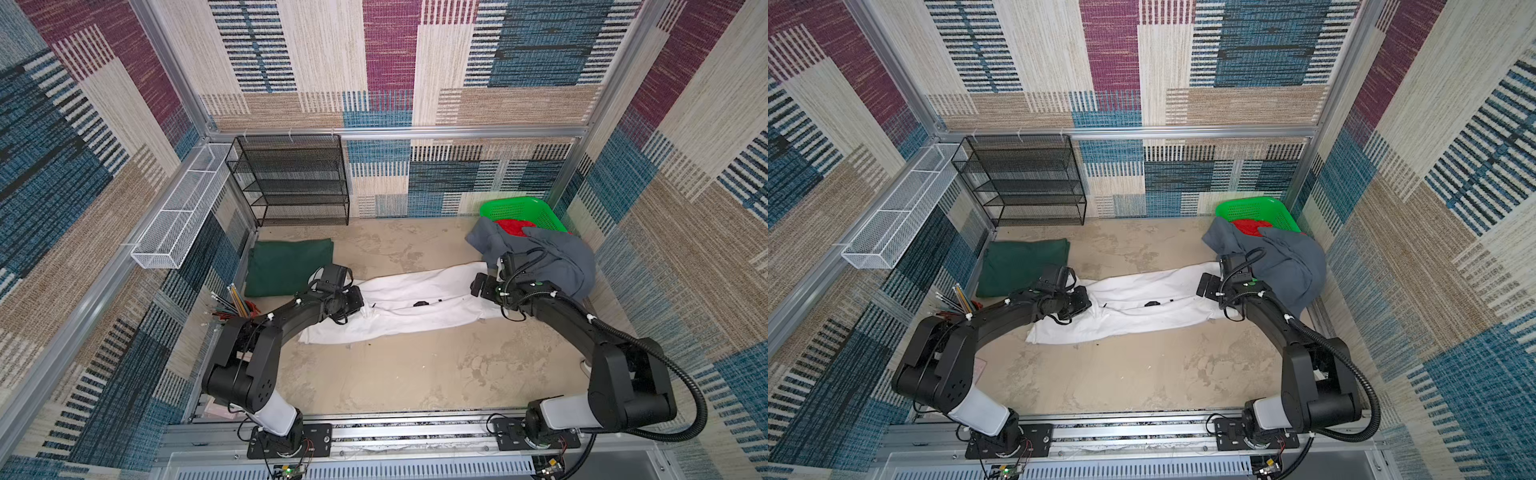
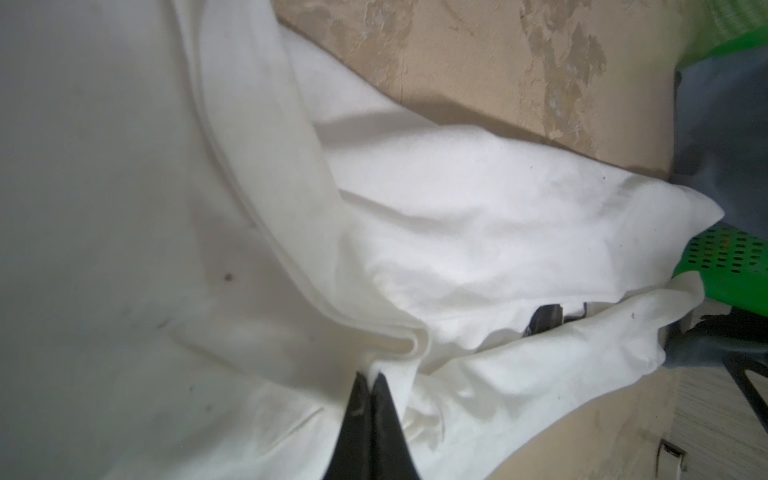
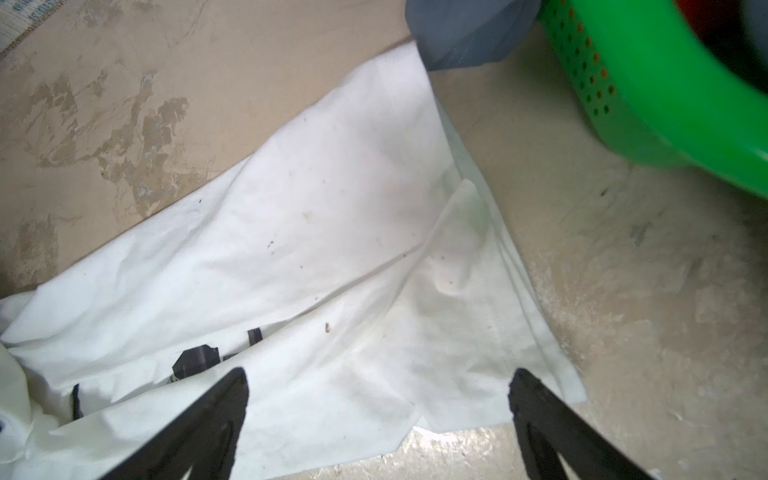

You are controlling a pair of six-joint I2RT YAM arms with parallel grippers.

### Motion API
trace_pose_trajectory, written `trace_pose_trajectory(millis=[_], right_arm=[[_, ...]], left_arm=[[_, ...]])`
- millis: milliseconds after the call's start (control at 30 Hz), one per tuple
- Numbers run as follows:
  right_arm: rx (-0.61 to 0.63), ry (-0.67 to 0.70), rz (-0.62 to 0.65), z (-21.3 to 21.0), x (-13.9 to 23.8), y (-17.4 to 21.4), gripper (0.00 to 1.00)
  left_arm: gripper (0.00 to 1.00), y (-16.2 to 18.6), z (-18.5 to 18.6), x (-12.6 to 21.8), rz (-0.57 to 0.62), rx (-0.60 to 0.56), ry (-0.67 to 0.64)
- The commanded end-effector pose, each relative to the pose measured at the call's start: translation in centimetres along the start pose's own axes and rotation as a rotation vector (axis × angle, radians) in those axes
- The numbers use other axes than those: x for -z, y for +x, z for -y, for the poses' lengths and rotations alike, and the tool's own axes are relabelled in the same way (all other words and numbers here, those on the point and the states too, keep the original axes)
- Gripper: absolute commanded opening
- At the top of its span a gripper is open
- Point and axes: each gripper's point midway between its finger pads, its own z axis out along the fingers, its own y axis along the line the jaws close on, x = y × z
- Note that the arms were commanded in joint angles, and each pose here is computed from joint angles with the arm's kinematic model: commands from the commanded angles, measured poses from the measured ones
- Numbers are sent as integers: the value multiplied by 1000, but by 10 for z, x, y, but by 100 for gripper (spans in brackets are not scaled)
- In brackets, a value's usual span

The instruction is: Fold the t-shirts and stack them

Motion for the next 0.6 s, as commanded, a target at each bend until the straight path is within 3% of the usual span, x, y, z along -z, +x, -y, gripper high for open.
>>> trace_pose_trajectory(millis=[0, 233, 467, 500, 567], right_arm=[[-7, 17, 19, 1, 0, -6, 99], [19, 149, 21, 23, 2, -8, 98], [28, 198, 28, 32, 6, -8, 99], [28, 193, 24, 32, 6, -6, 98], [29, 181, 21, 30, 6, -5, 99]], left_arm=[[0, -15, 9, -4, 38, 26, 11], [0, -49, 22, -14, 67, 42, 0], [0, -71, 30, -19, 89, 67, -5], [7, -73, 29, -19, 88, 69, -8], [37, -76, 30, -17, 91, 68, -7]])
